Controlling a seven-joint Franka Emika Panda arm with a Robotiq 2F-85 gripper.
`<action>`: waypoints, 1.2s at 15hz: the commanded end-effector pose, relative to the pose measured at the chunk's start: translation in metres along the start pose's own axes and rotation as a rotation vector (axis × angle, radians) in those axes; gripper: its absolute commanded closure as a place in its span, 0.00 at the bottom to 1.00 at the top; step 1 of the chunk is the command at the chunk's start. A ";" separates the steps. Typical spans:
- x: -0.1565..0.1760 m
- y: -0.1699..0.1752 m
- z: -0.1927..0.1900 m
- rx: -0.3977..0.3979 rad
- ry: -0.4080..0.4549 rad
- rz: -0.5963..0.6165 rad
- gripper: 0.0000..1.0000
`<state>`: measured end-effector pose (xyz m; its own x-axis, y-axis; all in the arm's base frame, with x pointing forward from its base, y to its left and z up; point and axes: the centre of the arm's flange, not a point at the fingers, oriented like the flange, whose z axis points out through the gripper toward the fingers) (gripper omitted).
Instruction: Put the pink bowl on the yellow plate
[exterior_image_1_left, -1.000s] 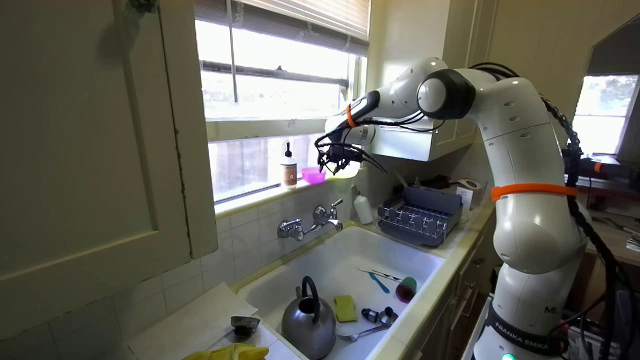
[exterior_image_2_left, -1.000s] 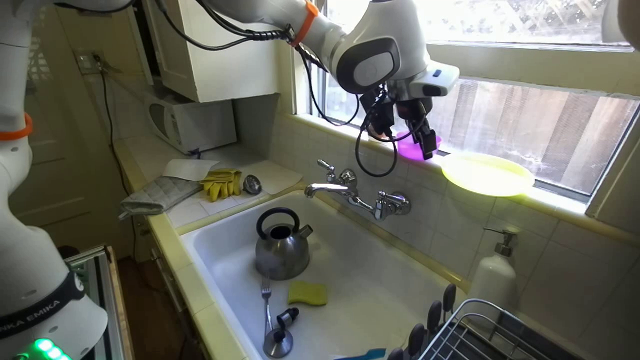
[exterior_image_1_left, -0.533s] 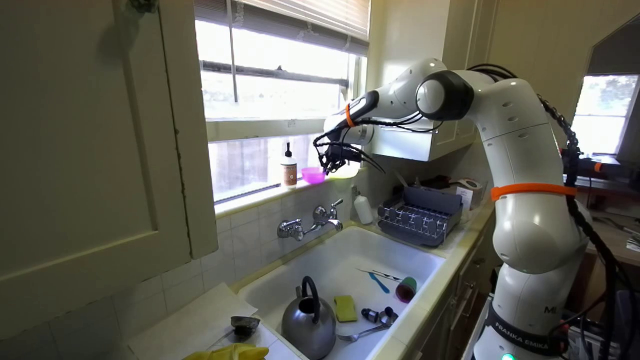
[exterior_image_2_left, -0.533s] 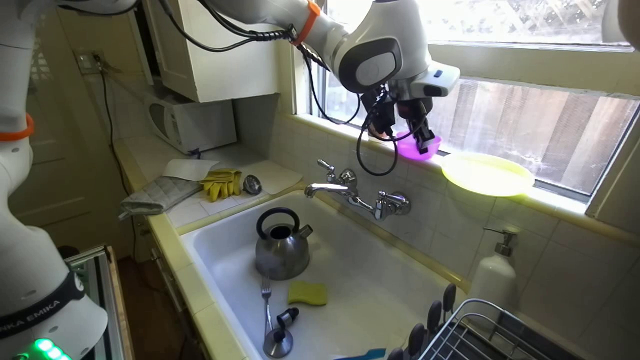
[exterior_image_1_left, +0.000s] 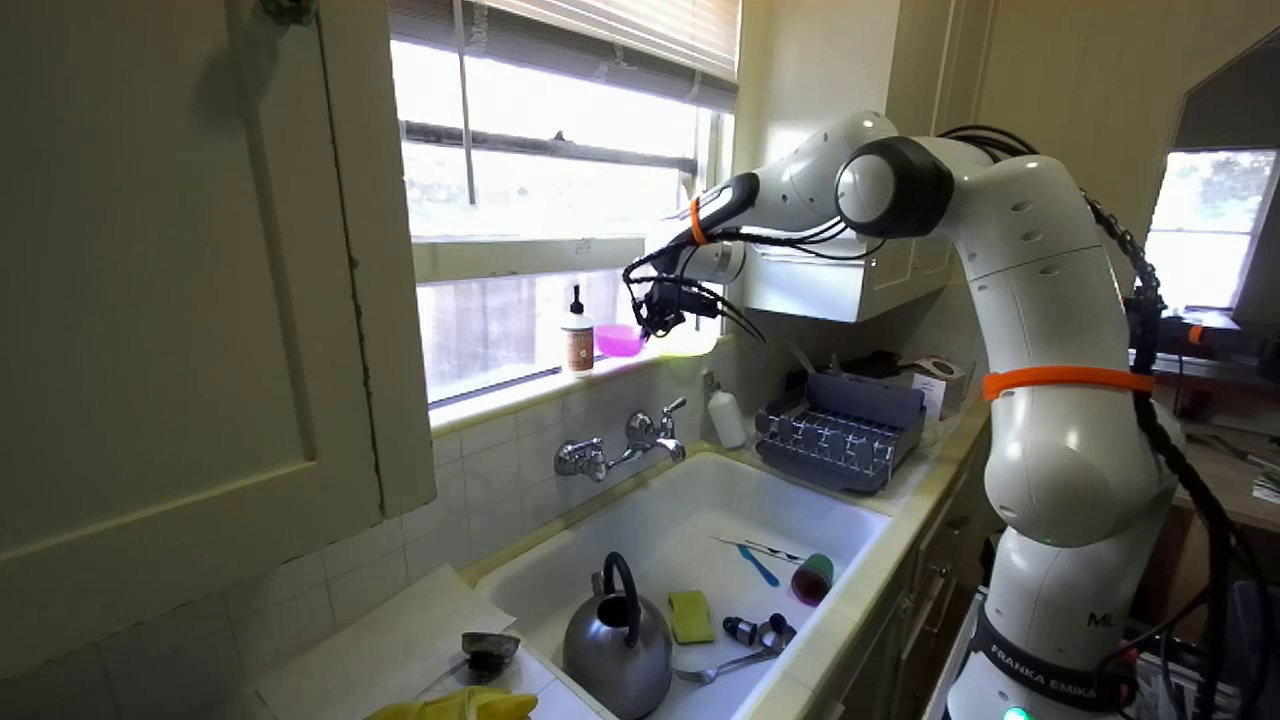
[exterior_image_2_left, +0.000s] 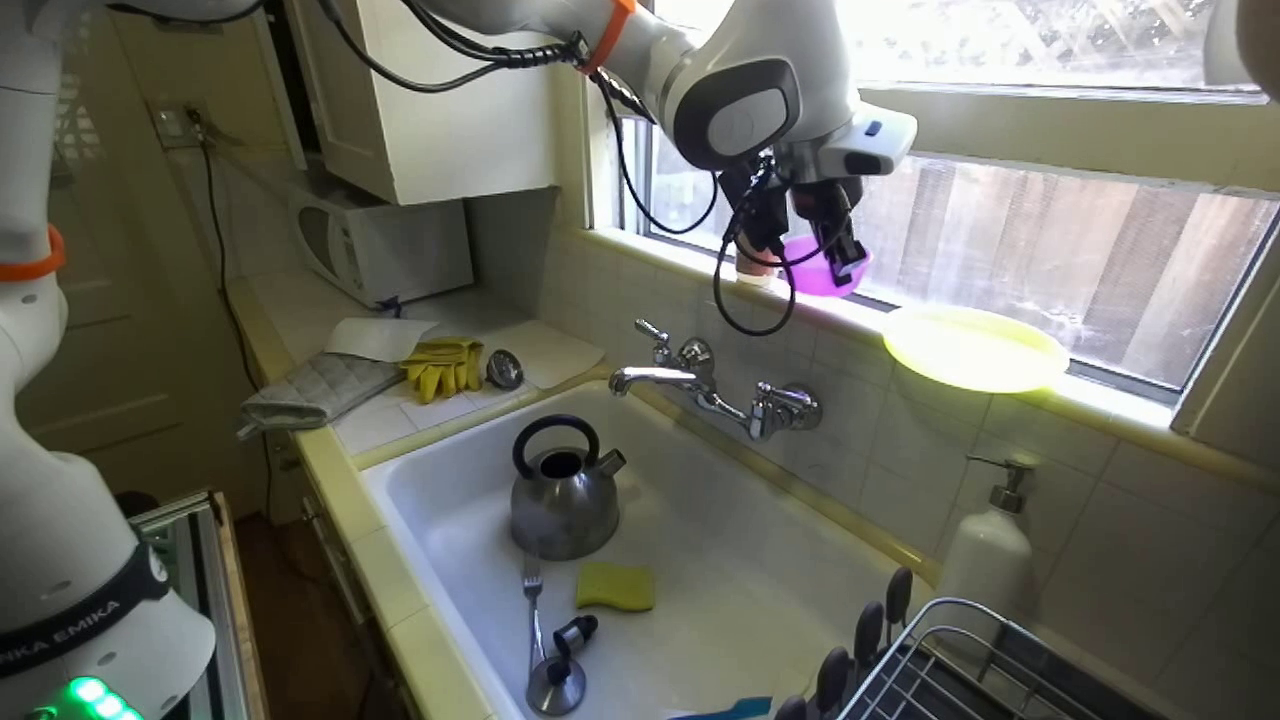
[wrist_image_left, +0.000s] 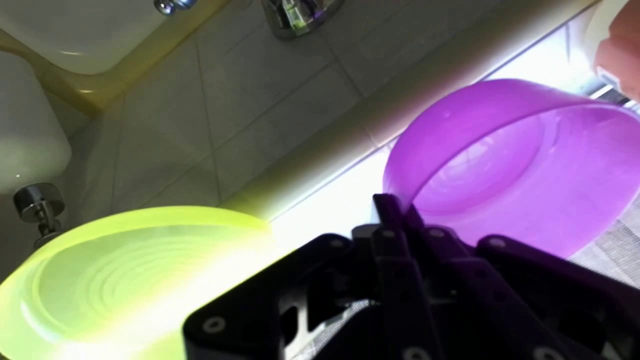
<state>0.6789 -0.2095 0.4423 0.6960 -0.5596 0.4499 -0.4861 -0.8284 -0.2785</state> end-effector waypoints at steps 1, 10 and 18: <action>-0.005 0.009 -0.026 -0.004 0.013 0.001 0.99; 0.035 0.088 -0.038 -0.098 0.074 0.149 0.99; 0.066 0.107 -0.006 -0.124 0.083 0.216 0.99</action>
<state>0.6490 -0.3220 0.4479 0.5470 -0.6910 0.4725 -0.6603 -0.7031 -0.2638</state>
